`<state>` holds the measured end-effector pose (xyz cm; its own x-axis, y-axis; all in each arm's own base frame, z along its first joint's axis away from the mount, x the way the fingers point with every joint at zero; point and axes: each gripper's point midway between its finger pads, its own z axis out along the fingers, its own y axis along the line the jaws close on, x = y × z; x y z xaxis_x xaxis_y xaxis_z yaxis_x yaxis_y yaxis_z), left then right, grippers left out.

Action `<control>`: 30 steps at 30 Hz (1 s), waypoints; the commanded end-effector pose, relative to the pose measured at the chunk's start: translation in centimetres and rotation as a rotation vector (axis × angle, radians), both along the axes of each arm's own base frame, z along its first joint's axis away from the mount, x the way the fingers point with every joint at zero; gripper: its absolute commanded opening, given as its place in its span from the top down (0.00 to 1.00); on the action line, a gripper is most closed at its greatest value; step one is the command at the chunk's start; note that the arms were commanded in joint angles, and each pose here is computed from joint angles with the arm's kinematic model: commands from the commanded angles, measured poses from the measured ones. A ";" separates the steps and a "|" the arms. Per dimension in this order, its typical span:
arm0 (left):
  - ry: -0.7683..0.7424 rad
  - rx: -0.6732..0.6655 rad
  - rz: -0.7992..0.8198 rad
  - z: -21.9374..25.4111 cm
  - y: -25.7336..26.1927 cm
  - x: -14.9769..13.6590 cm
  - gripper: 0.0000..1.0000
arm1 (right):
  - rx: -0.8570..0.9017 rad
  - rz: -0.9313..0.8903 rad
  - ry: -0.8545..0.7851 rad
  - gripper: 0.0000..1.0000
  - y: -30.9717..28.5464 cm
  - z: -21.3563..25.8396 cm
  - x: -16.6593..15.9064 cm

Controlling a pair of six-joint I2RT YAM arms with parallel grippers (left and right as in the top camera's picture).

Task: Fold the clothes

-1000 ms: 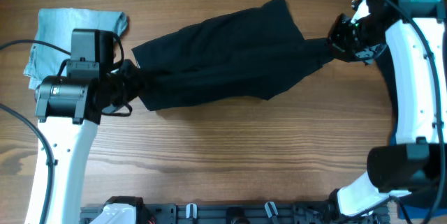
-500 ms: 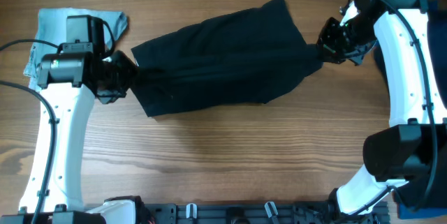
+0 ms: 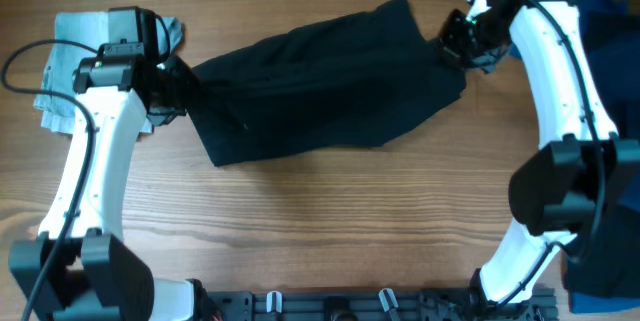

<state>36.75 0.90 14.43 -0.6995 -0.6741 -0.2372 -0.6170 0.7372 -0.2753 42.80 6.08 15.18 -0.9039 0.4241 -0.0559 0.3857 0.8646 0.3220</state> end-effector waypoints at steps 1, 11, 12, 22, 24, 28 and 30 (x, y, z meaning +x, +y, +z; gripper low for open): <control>0.051 0.265 0.190 -1.1 7.8 0.0 0.96 | -0.198 -0.068 -0.055 0.96 -4.1 -2.3 3.1; 0.035 0.264 0.191 -5.4 8.2 3.7 0.92 | -0.194 -0.008 -0.221 0.89 0.2 -7.1 9.9; 0.033 0.261 0.190 -5.7 8.2 4.0 0.81 | -0.194 -0.003 -0.216 0.86 0.4 -7.9 10.2; -0.219 0.209 0.031 0.7 6.4 8.9 0.00 | -0.050 0.262 -0.531 0.02 4.8 -4.4 15.1; -0.280 0.186 0.009 3.3 5.7 9.0 0.00 | -0.032 0.286 -0.563 0.02 4.7 -1.8 14.5; -0.336 0.103 -0.051 6.7 3.6 7.4 0.21 | -0.037 0.353 -0.533 0.17 4.5 1.8 11.0; -0.284 0.061 -0.071 6.5 2.8 5.5 0.96 | -0.053 0.389 -0.456 0.60 4.0 2.2 8.3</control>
